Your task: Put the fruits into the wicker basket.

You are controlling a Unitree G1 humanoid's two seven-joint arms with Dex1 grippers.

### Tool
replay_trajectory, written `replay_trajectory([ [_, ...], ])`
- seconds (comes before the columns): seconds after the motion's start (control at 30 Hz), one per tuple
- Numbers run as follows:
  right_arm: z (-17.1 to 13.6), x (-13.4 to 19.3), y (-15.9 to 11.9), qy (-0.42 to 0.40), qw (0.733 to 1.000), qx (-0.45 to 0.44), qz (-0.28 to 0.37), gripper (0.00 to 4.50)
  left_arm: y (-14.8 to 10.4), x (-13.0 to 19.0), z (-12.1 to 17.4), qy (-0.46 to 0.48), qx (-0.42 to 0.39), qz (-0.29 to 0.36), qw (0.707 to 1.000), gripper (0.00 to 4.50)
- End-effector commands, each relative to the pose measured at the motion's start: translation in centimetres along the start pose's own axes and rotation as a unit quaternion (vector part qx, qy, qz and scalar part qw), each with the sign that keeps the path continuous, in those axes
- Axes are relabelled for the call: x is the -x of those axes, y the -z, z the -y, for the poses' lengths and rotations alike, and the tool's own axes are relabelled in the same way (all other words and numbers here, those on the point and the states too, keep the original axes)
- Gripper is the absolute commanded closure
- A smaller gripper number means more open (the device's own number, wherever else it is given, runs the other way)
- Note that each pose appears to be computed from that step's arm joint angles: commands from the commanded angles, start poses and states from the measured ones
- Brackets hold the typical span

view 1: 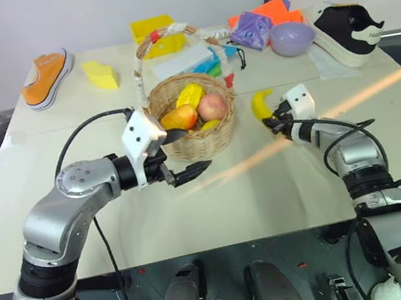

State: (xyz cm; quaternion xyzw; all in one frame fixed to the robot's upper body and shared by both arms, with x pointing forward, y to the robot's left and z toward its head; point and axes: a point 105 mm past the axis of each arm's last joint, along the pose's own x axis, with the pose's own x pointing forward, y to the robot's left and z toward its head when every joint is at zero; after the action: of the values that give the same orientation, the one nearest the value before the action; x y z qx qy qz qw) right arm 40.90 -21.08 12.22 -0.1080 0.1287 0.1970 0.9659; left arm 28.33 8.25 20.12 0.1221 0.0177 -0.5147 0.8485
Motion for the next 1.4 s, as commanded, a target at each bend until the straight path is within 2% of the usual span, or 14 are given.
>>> replay_trajectory([
  [0.03,1.0,3.3,-3.2,0.002,0.998,0.036,0.048,3.69,-0.5,1.0,-0.9,-0.030,-0.016,0.009,0.999,0.00],
  [0.13,-0.3,6.7,-4.3,-0.051,0.993,0.083,0.067,3.69,0.1,1.8,-2.1,-0.061,-0.017,0.008,0.998,0.00],
  [0.2,-3.8,10.7,-4.4,-0.163,0.975,0.130,0.074,3.69,0.8,2.6,-3.1,-0.080,-0.009,0.009,0.997,0.00],
  [0.27,-7.4,14.1,-4.2,-0.277,0.951,0.125,0.064,3.69,1.8,3.4,-3.8,-0.091,-0.006,0.001,0.996,0.00],
  [0.33,-9.6,15.3,-4.8,-0.323,0.936,0.124,0.068,3.69,2.4,4.2,-4.6,-0.101,-0.002,-0.002,0.995,0.00],
  [0.43,-11.1,13.4,-7.5,-0.302,0.939,0.125,0.109,3.69,2.7,5.2,-5.2,-0.109,-0.007,-0.003,0.994,0.00],
  [0.53,-13.8,10.9,-10.2,-0.306,0.929,0.153,0.145,3.69,2.5,5.8,-5.8,-0.121,-0.010,0.005,0.993,0.00],
  [0.67,-15.9,5.6,-12.9,-0.267,0.942,0.152,0.135,3.69,2.0,6.1,-5.8,-0.126,-0.012,0.015,0.992,0.00],
  [0.83,-16.0,0.8,-14.7,-0.208,0.963,0.115,0.125,3.69,1.7,6.0,-5.0,-0.129,-0.011,0.025,0.991,0.00],
  [0.93,-15.8,0.3,-14.8,-0.199,0.963,0.126,0.135,2.50,1.4,5.8,-4.1,-0.126,-0.005,0.032,0.992,0.00],
  [1.0,-15.7,0.9,-15.1,-0.195,0.959,0.137,0.152,1.47,1.2,5.7,-3.8,-0.126,-0.003,0.036,0.991,0.00],
  [1.1,-14.7,3.4,-15.1,-0.197,0.946,0.180,0.185,0.02,0.9,5.6,-3.3,-0.124,-0.001,0.044,0.991,0.00],
  [1.23,-11.9,6.4,-14.3,-0.190,0.947,0.176,0.188,0.02,0.1,5.4,-3.2,-0.125,0.001,0.069,0.990,0.00],
  [1.4,-8.9,5.8,-13.9,-0.115,0.968,0.127,0.183,0.02,-0.7,4.8,-3.3,-0.119,0.008,0.110,0.987,0.00],
])
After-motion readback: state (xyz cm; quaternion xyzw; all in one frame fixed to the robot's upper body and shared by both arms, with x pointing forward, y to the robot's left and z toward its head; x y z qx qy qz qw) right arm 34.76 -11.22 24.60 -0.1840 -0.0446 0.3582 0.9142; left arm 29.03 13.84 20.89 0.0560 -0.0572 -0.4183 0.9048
